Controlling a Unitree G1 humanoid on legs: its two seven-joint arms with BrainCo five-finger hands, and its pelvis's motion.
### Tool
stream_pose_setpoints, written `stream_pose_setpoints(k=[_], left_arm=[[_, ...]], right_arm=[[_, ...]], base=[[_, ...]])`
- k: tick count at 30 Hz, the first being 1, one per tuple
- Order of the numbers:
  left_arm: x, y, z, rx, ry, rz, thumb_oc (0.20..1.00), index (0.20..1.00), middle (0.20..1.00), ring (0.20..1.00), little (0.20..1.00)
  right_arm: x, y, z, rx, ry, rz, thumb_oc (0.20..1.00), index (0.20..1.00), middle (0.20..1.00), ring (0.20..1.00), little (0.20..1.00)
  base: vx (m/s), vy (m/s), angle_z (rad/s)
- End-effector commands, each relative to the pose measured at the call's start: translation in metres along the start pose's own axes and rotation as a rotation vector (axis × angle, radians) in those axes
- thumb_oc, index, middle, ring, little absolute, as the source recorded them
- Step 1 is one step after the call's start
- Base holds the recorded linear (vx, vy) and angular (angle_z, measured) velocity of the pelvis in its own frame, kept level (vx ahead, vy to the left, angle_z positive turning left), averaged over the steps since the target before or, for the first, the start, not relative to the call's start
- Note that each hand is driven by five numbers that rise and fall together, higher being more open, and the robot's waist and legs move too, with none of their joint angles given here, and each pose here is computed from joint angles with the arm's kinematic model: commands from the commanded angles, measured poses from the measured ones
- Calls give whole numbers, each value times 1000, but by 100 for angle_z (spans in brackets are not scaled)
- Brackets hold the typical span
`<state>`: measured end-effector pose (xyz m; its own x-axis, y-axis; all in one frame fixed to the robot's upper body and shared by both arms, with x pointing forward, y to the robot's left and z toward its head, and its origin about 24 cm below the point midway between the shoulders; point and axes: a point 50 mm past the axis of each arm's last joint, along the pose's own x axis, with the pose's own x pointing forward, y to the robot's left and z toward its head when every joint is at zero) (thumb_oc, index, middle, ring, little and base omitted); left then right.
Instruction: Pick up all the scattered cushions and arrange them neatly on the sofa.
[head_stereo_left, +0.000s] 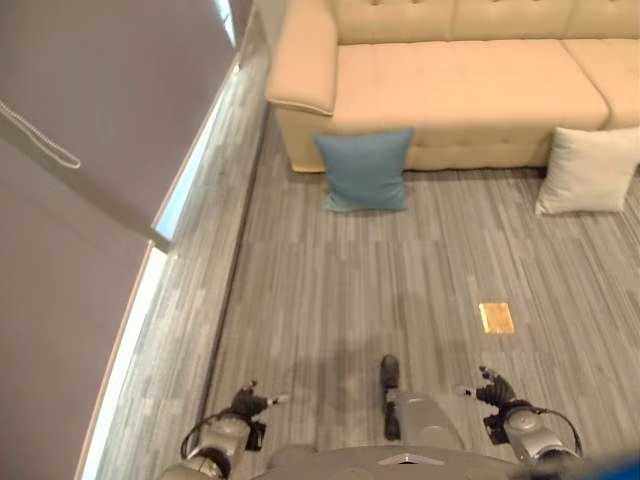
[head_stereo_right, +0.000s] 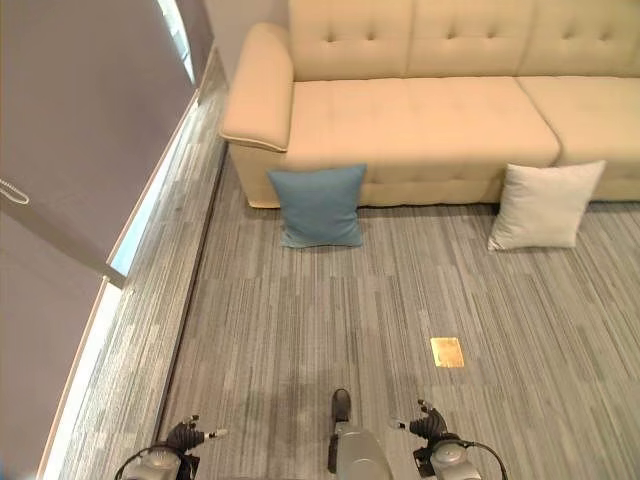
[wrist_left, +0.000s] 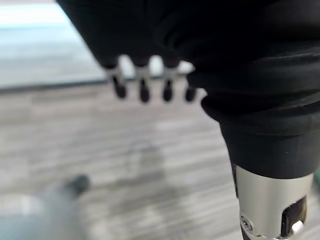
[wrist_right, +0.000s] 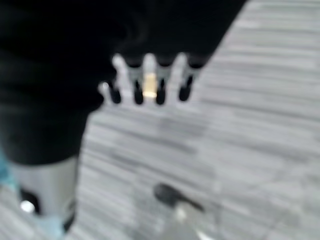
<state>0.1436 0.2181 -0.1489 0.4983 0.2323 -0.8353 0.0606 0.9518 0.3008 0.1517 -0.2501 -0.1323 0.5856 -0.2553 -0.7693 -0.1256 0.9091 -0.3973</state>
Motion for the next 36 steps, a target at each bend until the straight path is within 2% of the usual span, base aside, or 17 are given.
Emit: stream_pose_setpoints(k=[1,15,25,36], left_arm=[[2,14,16,11,-64,31,1000,1000,1000,1000,1000],[-3,18,-19,-37,45,58,1000,1000,1000,1000,1000],[-1,30,-7,-38,7,90,1000,1000,1000,1000,1000],[1,20,3,34,-32,23,1000,1000,1000,1000,1000]], right_arm=[[0,-8,-1,14,-7,-16,1000,1000,1000,1000,1000],[-4,0,-16,-42,41,5,1000,1000,1000,1000,1000],[1,-3,18,-78,-81,12,1000,1000,1000,1000,1000],[0,-18,5,-64,-40,-14,1000,1000,1000,1000,1000]], base=[[260,-171,-5],[357,74,-14],[265,75,5],[326,-185,33]])
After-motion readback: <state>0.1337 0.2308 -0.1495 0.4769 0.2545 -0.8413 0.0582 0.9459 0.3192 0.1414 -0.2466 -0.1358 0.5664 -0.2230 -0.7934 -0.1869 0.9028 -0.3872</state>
